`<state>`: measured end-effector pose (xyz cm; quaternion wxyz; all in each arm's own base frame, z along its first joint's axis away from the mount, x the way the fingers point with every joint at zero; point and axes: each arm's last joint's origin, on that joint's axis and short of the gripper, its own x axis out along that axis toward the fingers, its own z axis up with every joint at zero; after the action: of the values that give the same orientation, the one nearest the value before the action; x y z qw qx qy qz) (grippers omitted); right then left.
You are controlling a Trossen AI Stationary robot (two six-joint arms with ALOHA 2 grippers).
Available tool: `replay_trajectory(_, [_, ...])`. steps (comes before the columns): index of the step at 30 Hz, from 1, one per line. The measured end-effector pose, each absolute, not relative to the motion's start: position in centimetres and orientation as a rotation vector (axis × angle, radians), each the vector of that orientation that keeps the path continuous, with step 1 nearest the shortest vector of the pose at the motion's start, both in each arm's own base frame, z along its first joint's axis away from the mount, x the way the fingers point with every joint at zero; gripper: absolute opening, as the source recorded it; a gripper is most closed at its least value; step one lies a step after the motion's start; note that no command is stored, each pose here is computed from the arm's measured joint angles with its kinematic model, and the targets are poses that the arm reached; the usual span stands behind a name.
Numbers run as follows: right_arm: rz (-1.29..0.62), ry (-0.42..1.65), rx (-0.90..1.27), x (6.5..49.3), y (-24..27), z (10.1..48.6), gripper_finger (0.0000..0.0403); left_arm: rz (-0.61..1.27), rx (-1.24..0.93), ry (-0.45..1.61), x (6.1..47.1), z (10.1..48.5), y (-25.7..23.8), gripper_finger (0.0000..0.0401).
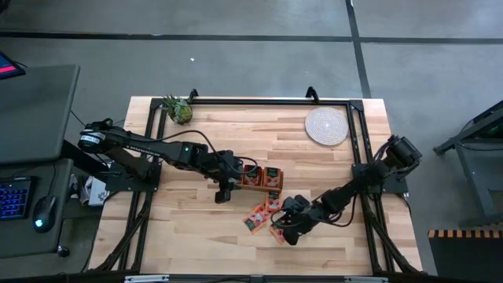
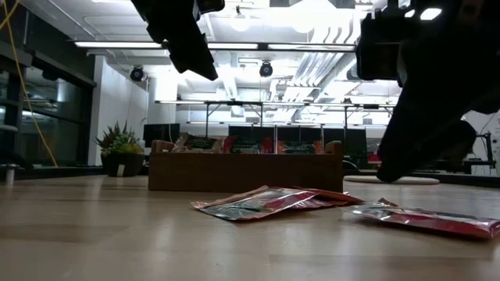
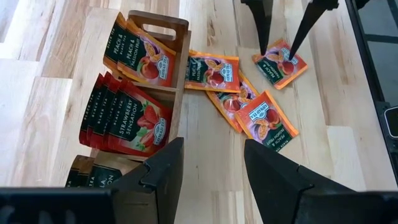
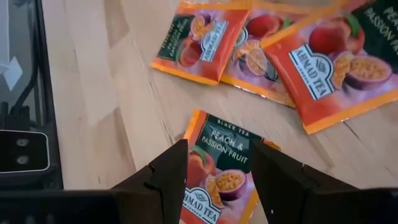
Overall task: Pick & Place Tea
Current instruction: Put the orange tea bag into the right section of the brown wooden organizer
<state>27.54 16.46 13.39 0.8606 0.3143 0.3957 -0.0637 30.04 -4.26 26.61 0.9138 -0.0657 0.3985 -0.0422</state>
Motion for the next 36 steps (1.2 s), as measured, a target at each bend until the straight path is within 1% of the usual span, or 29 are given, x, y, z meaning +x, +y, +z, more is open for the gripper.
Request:
replay_trajectory(6, [-0.163,0.876,0.618,27.3,16.1,12.9,0.0171,-0.087,-0.135,0.821,30.0,26.6,-4.3,0.0167])
replay_trajectory(10, [-0.192,0.906,0.569,27.1,15.7,12.5,0.0192,-0.086,-0.135,0.821,30.0,26.6,-4.3,0.0167])
replay_trajectory(15, [-0.208,0.910,0.567,27.3,15.3,12.3,0.0225,-0.086,-0.135,0.821,30.0,26.6,-4.3,0.0167])
replay_trajectory(19, [-0.192,0.902,0.544,27.5,15.4,12.0,0.0239,-0.085,-0.135,0.821,30.0,26.6,-4.3,0.0167])
replay_trajectory(29, [-0.177,0.877,0.558,28.4,15.9,10.3,0.0239,-0.078,-0.132,0.823,30.0,26.6,-4.2,0.0167])
replay_trajectory(36, [-0.169,0.893,0.542,28.0,16.4,10.1,0.0219,-0.071,-0.129,0.836,29.9,26.5,-4.2,0.0167])
